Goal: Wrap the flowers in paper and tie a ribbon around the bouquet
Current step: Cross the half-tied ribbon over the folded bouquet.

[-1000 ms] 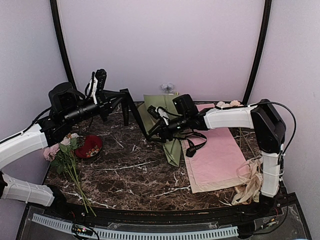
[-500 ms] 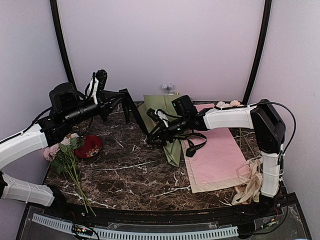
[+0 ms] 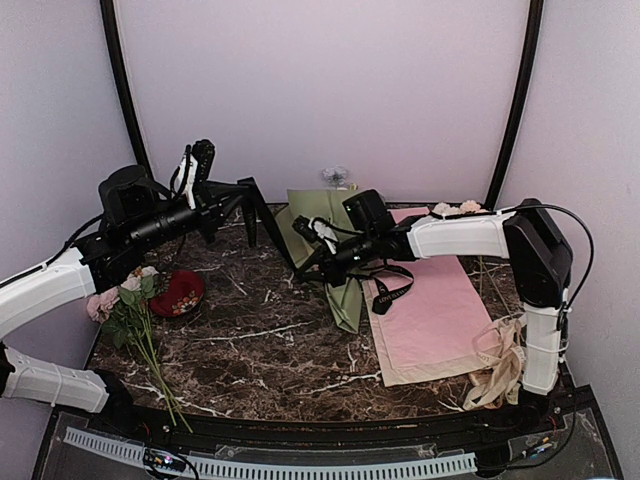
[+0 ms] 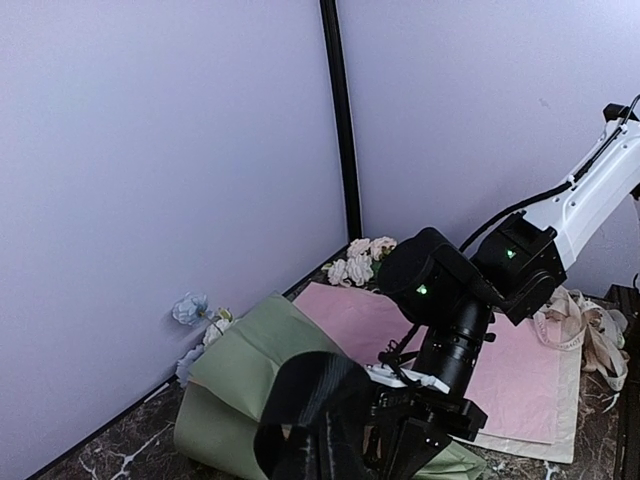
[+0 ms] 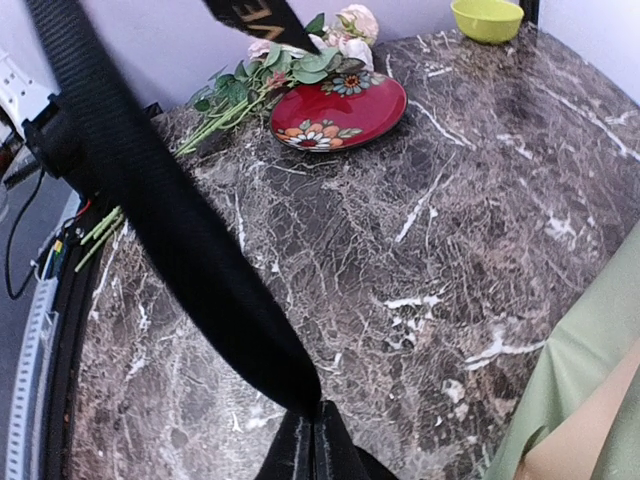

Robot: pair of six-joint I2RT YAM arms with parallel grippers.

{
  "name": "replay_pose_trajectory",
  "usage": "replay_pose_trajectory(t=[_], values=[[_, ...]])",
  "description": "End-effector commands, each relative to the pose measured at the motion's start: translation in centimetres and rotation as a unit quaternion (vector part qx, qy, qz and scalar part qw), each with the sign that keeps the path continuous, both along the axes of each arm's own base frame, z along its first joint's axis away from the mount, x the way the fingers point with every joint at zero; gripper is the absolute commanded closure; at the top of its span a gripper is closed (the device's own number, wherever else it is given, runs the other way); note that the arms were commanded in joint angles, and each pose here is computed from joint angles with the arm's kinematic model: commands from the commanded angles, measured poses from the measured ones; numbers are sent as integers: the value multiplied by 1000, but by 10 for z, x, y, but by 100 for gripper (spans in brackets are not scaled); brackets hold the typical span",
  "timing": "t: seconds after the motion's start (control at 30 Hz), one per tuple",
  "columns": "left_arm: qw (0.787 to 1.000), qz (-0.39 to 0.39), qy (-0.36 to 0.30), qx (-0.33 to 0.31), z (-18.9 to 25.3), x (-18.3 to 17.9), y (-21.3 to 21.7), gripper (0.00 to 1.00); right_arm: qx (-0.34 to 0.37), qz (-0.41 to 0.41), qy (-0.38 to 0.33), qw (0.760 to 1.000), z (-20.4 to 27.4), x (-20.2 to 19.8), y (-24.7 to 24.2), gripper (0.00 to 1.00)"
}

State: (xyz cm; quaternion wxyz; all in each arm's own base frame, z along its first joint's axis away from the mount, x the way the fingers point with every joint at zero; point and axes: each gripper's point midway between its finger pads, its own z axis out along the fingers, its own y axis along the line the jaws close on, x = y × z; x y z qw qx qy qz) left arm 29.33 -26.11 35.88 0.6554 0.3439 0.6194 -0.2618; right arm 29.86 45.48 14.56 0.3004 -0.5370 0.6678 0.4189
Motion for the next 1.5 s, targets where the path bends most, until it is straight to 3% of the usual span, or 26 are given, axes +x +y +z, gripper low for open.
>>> replay_pose_trajectory(t=[0.0,0.13,0.27,0.33,0.43,0.53,0.73,0.9,1.03,1.27,1.47], values=[[1000,20,-6,-1,1,1,7,100,21,-10,-23,999,22,3,4,100],[995,96,29,14,-19,29,18,100,29,-17,-15,999,34,1,-3,100],[983,134,107,70,-76,51,18,98,43,-31,8,999,45,-3,-15,100],[978,105,154,91,-113,41,5,88,48,-36,12,998,47,-8,-21,100],[975,71,178,109,-149,18,-5,59,54,-35,18,998,48,-16,-29,100],[975,63,160,138,-172,0,-4,39,62,-40,26,997,49,-17,-37,100],[966,-2,90,242,-202,-23,-28,31,87,-48,44,994,52,-14,-43,100],[982,-7,-3,190,-173,7,-70,18,94,-58,52,992,53,-6,-46,100],[988,-57,-45,135,-169,18,-110,17,116,-70,58,989,58,-1,-49,100],[992,-122,-14,2,-163,31,-132,20,113,-69,74,988,52,-1,-53,100],[994,-110,14,-5,-182,48,-140,32,111,-69,82,988,49,1,-55,100]])
